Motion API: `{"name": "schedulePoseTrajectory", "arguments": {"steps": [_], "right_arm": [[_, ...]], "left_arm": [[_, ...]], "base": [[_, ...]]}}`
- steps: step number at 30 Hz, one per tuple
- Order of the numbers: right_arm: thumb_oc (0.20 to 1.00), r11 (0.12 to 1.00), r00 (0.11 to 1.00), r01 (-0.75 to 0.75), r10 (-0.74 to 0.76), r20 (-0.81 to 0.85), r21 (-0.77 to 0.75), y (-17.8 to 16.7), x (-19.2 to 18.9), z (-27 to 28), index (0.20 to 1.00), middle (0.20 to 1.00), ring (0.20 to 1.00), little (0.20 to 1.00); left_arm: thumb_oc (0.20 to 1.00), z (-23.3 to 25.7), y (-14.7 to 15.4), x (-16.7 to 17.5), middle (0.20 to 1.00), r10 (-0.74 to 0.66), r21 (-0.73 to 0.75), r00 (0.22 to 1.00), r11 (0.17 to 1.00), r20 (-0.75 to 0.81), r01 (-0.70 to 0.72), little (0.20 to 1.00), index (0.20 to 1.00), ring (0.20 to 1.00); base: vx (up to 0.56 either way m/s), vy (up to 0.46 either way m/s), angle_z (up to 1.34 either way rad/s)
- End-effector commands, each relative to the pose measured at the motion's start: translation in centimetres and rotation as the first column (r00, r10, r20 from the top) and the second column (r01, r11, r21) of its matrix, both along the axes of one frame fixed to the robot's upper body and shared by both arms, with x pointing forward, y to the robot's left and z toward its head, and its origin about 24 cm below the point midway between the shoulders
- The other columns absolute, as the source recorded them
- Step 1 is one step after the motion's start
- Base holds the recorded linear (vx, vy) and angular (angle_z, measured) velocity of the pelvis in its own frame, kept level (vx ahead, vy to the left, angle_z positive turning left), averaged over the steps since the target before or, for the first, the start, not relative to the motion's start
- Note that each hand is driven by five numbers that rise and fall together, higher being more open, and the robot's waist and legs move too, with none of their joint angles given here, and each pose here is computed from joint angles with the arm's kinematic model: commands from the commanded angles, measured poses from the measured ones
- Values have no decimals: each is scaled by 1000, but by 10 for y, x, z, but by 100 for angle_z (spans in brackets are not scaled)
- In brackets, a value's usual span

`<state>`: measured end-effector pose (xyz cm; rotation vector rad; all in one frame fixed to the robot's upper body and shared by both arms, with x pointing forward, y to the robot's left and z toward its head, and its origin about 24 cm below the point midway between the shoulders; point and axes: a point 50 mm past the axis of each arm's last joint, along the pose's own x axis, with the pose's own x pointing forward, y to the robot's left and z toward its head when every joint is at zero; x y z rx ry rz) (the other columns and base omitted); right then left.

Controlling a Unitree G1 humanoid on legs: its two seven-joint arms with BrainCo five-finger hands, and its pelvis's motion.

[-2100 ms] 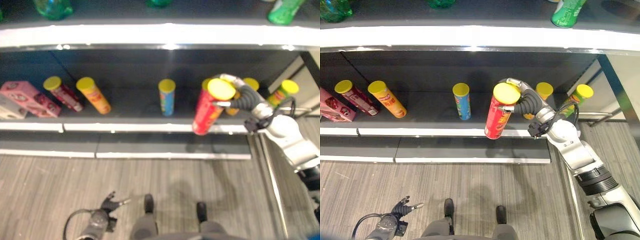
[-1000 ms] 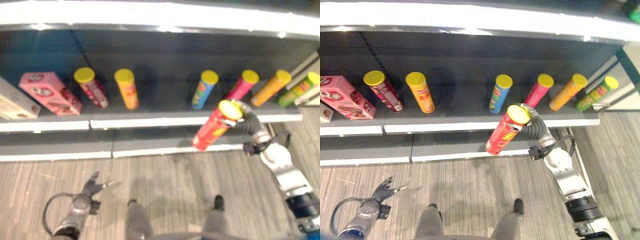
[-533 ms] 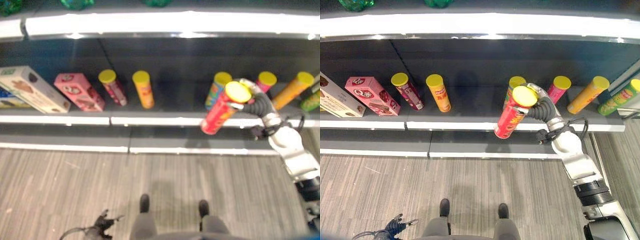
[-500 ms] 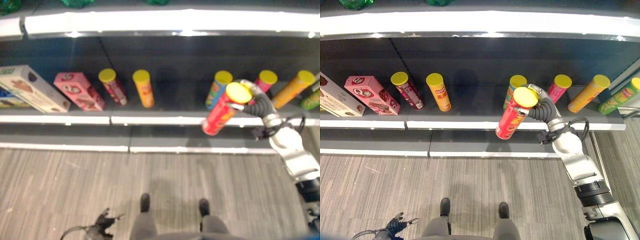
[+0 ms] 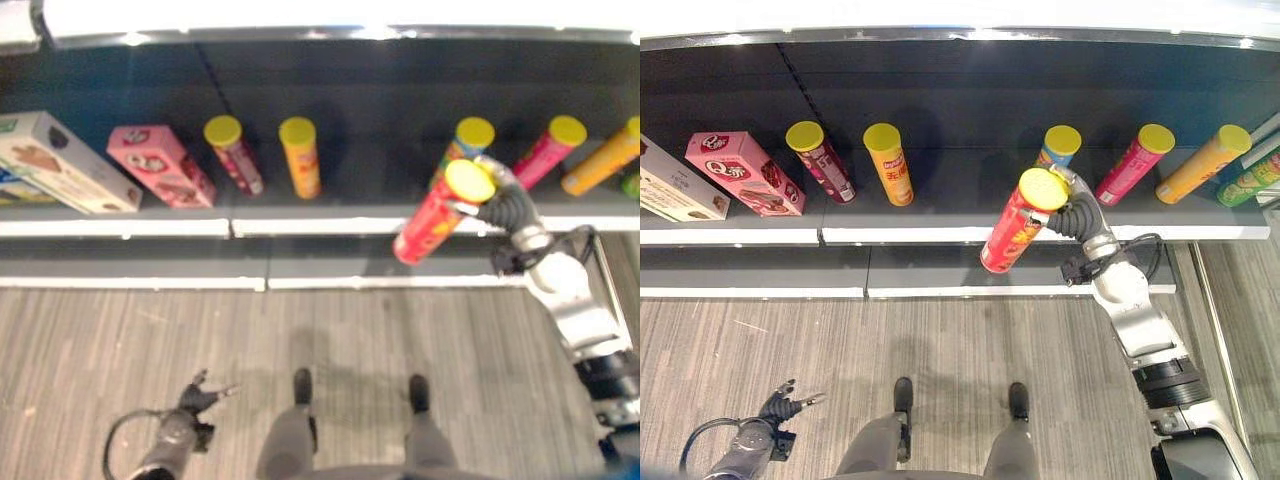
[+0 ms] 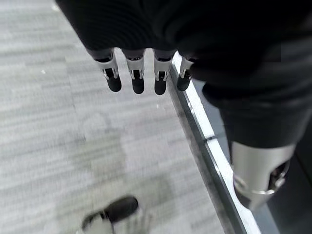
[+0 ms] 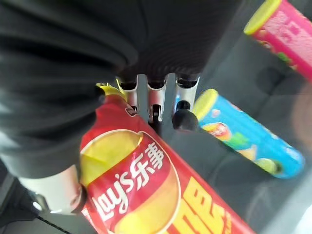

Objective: Put the goods on the table back onto the shelves and tidy them up.

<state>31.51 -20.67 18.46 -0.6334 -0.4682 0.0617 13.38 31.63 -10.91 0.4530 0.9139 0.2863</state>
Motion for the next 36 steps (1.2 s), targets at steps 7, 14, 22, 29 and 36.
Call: {"name": "schedulePoseTrajectory", "arguments": {"steps": [7, 14, 22, 29, 36], "right_arm": [[200, 979, 913, 2, 81, 400, -203, 31, -7, 95, 200, 200, 200, 200], [200, 956, 889, -145, 239, 391, -254, 77, -7, 91, 200, 200, 200, 200], [200, 960, 860, -36, 171, 481, -276, 81, 0, 111, 200, 200, 200, 200], [200, 963, 850, 3, 139, 508, -268, 85, 8, 120, 200, 200, 200, 200], [200, 968, 848, 64, 75, 524, -242, 76, 15, 123, 200, 200, 200, 200]], "left_arm": [[1000, 4, 9, 3, 1000, 67, 29, 997, 997, 25, -68, 1000, 1000, 1000], [1000, 20, -4, 43, 1000, 2, 17, 988, 1000, 155, -5, 1000, 1000, 1000], [1000, 23, -4, 46, 1000, 32, 2, 980, 999, 198, -33, 1000, 1000, 1000], [1000, 20, -6, 42, 1000, 29, 8, 983, 999, 180, -31, 1000, 1000, 1000], [1000, 19, -10, 45, 1000, 11, 8, 984, 1000, 178, -12, 1000, 1000, 1000]], "base": [[-43, -54, 20], [-73, 4, -2], [-63, -3, 15], [-20, -5, 9], [10, -22, 11]]}}
